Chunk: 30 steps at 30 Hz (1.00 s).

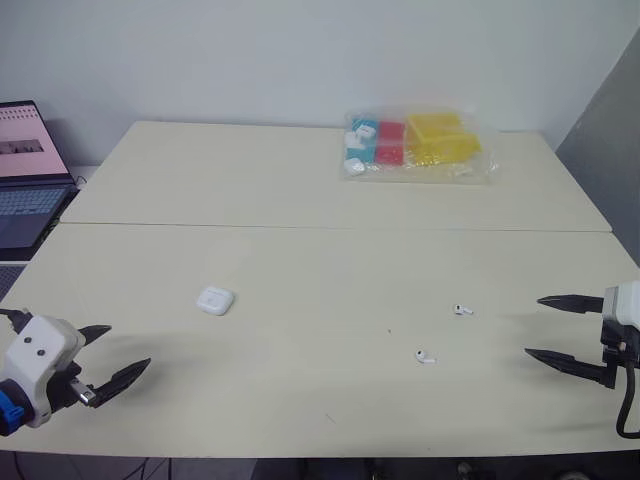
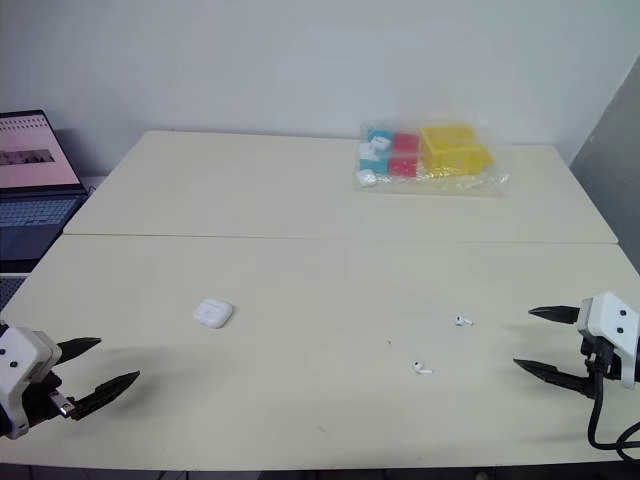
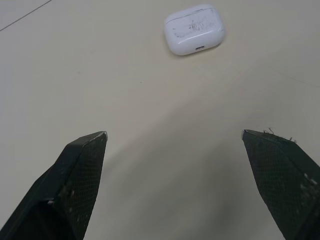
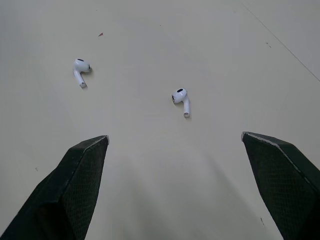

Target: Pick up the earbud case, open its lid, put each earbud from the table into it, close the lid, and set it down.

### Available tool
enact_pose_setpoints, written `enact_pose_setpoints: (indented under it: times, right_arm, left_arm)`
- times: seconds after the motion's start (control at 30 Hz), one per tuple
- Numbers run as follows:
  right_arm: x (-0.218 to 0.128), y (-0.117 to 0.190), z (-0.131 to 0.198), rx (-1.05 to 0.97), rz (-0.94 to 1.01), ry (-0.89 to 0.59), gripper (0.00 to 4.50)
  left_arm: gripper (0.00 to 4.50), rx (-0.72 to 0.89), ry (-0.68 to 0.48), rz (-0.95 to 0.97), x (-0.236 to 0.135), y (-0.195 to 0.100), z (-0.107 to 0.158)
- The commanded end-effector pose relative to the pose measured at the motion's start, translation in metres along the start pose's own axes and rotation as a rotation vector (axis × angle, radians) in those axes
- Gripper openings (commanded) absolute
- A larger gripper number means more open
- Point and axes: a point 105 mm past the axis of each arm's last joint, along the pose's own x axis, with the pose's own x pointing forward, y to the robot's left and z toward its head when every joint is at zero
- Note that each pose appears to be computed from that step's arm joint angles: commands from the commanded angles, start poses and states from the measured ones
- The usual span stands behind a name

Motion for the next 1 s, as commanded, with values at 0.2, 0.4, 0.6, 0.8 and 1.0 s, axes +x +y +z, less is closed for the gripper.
enact_pose_setpoints:
  times: [0.2, 0.4, 0.6, 0.8, 1.0]
  right_arm:
    - [0.002, -0.003, 0.009, -0.034, 0.003, 0.004, 4.46]
    - [0.000, -0.002, 0.007, -0.028, 0.015, 0.025, 4.46]
    - [-0.006, -0.001, 0.000, -0.026, 0.017, 0.063, 4.46]
    - [-0.006, -0.001, -0.001, -0.026, 0.015, 0.065, 4.46]
    - [-0.008, -0.007, -0.004, -0.037, -0.006, 0.080, 4.46]
  left_arm:
    - [4.50, -0.005, -0.034, -0.004, -0.001, 0.008, 0.010]
    - [4.50, -0.016, -0.075, -0.058, -0.003, 0.001, 0.015]
    - [4.50, -0.044, -0.085, -0.054, -0.001, 0.002, 0.015]
    - [4.50, -0.060, -0.083, -0.055, -0.002, 0.002, 0.015]
    - [4.50, -0.084, -0.076, -0.041, -0.004, 0.003, 0.013]
